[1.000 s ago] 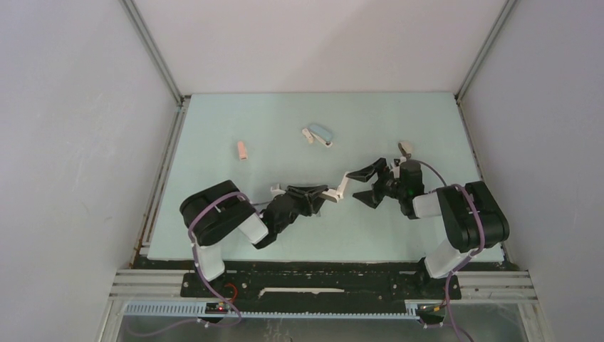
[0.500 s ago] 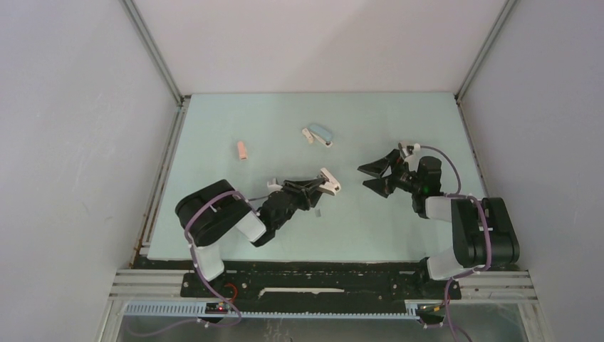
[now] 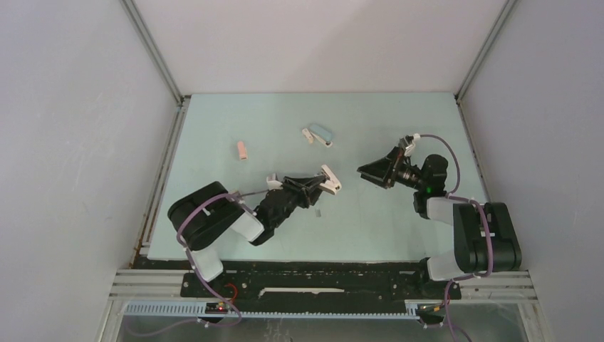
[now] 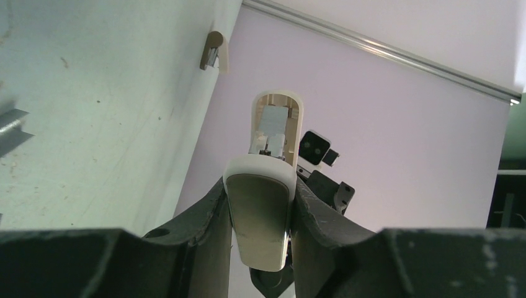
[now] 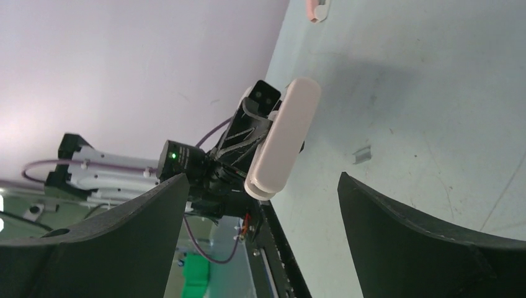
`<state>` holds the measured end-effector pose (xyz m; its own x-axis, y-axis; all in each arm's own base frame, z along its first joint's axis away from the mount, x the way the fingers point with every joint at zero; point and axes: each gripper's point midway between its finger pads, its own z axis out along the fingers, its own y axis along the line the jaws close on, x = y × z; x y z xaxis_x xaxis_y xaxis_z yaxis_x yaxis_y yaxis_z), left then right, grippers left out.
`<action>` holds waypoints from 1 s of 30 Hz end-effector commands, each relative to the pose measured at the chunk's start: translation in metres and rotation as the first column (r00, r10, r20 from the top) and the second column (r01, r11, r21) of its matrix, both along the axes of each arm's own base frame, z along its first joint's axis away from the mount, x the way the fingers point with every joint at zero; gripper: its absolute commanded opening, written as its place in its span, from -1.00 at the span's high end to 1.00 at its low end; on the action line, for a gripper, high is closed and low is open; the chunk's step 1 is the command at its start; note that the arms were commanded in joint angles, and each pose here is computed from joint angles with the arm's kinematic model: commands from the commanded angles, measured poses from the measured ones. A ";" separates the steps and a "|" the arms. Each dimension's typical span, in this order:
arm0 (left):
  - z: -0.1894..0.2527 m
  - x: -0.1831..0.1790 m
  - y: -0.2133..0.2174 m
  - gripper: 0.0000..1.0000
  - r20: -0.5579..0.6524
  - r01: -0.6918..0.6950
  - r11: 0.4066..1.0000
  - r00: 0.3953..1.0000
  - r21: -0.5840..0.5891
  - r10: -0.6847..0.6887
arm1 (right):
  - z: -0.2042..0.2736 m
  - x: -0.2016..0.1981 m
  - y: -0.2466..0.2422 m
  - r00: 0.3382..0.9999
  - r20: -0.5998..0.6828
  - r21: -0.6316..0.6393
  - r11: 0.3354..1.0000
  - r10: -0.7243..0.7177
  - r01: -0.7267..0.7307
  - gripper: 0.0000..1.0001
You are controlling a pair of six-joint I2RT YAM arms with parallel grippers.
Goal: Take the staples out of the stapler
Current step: Unload the staple at the center of the board.
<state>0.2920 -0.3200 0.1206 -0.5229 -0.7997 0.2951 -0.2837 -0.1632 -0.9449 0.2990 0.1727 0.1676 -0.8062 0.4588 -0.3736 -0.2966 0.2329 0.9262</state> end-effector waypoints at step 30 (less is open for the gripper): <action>0.038 -0.063 0.035 1.00 0.361 0.328 0.752 0.722 0.572 -0.590 | 0.010 -0.042 0.048 -0.151 0.433 -0.777 0.453 0.889 0.438 -0.99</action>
